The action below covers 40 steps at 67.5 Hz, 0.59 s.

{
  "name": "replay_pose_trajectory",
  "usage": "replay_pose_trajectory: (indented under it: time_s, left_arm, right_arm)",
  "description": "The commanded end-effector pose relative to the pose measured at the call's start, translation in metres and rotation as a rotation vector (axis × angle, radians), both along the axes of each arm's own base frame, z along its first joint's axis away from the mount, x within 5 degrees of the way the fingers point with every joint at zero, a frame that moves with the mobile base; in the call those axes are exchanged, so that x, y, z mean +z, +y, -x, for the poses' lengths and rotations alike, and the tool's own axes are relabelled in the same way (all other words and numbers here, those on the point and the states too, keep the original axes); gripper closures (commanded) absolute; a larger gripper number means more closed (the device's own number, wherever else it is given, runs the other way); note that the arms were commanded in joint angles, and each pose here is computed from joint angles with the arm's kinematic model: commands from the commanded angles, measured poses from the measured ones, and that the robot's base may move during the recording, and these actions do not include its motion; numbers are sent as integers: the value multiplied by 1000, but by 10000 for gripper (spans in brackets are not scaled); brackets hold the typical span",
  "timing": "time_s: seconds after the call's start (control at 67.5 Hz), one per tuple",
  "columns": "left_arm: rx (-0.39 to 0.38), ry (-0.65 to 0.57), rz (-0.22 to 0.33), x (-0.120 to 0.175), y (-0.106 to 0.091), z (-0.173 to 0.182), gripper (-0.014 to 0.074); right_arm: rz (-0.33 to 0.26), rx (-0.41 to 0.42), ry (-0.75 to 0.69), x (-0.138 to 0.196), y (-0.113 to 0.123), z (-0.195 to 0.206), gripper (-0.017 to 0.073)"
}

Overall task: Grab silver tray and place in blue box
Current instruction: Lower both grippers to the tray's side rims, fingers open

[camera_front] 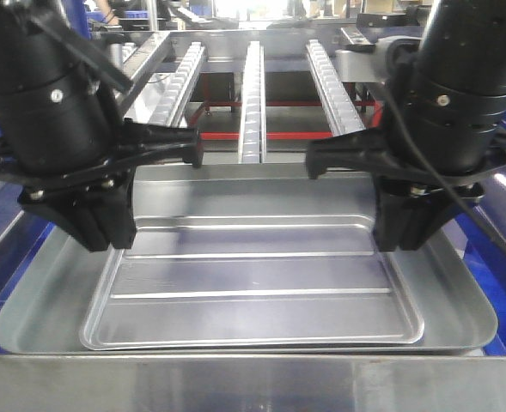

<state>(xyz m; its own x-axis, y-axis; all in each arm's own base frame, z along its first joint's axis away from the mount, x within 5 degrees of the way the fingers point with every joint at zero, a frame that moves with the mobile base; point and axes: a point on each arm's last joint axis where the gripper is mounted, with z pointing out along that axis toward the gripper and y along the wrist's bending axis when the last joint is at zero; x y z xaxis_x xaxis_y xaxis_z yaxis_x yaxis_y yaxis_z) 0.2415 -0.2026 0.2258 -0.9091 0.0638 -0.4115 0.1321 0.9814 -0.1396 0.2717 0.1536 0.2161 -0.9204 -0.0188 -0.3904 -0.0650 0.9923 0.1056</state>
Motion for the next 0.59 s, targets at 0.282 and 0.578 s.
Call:
replay_pose_trajectory:
  time_s: [0.282,0.578]
  left_arm:
    - [3,-32,22,18,-1,2,600]
    - [3,-30,19,17,-1,1,600]
  right_arm:
    - [-52,-15,-27,16,2,3,503]
    - [-55,-14,-30,14,2,3,503]
